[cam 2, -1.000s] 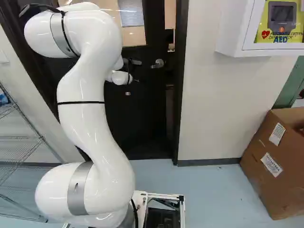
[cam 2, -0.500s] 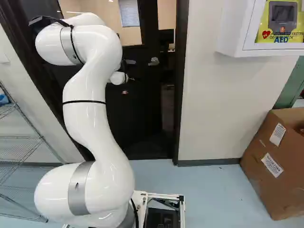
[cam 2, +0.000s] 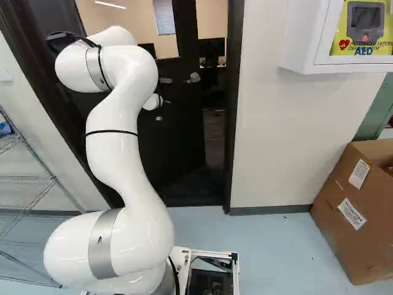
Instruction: Open the door and move inside
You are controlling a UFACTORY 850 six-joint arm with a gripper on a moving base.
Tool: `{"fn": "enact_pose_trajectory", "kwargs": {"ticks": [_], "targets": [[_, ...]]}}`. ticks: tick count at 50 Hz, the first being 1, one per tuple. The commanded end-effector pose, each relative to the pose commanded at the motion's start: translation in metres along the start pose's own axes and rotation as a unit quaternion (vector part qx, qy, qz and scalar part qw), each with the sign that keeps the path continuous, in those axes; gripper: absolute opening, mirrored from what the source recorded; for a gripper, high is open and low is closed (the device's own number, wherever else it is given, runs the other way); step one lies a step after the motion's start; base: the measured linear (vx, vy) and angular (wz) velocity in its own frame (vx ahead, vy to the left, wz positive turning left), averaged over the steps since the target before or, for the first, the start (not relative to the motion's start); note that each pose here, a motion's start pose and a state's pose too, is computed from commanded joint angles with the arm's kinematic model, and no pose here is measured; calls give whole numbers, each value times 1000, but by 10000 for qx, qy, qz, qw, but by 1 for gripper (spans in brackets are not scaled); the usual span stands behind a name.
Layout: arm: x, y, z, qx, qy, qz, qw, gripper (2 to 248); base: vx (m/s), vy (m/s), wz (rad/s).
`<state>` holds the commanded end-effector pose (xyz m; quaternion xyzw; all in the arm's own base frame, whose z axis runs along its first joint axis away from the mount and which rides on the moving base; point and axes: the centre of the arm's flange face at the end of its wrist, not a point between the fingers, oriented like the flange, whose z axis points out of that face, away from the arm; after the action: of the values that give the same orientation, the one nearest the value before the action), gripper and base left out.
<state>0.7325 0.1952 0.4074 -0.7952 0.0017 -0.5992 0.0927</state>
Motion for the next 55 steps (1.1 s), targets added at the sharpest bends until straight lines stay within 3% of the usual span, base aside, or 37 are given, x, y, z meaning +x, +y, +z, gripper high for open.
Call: {"fn": "enact_pose_trajectory", "kwargs": {"ticks": [37, 55], "targets": [[3, 46, -64, -313, -251, 42, 9992, 247, 0, 0, 0], [6, 62, -102, -373, -147, -47, 9992, 247, 0, 0, 0]]}}
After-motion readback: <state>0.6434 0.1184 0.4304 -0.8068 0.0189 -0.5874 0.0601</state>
